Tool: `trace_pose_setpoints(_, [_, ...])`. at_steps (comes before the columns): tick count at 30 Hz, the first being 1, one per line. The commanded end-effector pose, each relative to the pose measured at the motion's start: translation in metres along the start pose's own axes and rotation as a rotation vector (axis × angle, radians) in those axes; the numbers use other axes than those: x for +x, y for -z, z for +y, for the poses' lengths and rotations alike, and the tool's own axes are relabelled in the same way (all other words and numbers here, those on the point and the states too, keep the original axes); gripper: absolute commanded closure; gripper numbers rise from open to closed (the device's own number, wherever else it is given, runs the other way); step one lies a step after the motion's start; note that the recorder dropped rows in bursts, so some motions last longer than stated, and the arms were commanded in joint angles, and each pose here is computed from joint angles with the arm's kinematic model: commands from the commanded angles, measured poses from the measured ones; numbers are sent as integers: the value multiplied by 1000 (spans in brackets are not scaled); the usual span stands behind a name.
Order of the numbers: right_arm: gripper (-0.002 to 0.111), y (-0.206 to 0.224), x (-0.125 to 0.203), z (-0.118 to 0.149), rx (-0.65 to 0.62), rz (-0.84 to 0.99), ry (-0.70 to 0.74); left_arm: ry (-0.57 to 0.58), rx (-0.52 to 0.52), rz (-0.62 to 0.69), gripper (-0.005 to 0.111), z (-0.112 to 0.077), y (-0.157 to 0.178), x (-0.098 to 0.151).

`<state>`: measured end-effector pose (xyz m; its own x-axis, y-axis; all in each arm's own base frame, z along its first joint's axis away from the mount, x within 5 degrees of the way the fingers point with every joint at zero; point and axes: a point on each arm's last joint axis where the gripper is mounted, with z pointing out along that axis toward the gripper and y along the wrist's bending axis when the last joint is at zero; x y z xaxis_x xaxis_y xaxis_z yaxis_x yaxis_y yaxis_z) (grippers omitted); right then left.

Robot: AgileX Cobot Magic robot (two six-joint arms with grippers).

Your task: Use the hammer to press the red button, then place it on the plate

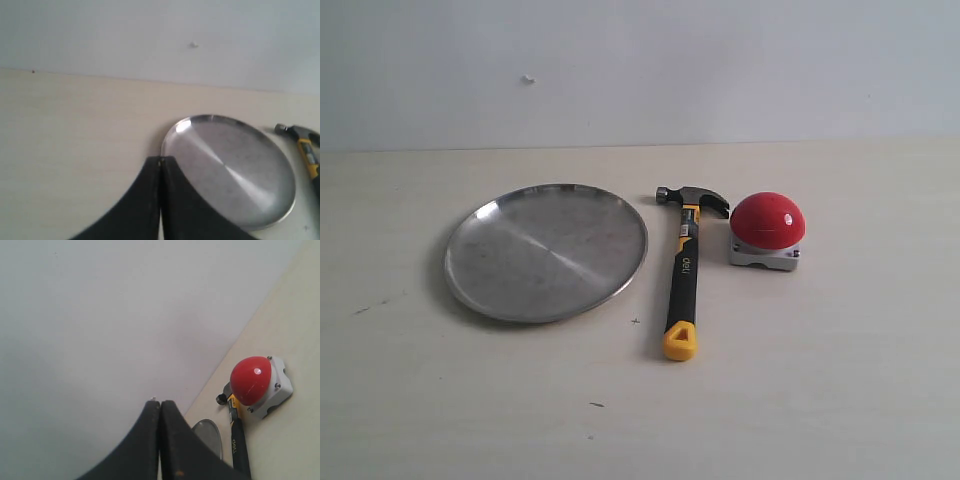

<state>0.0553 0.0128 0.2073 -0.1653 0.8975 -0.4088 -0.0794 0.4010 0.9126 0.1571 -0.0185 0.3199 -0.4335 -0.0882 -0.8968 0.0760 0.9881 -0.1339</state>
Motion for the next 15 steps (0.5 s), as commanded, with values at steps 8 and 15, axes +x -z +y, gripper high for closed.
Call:
trace_pose_setpoints(8, [108, 0, 0, -1, -1, -1, 5, -55, -104, 559, 107, -1, -75, -58])
trace_pose_setpoints(15, [108, 0, 0, -1, -1, -1, 5, -36, -69, 796, 82, -52, -125, -63])
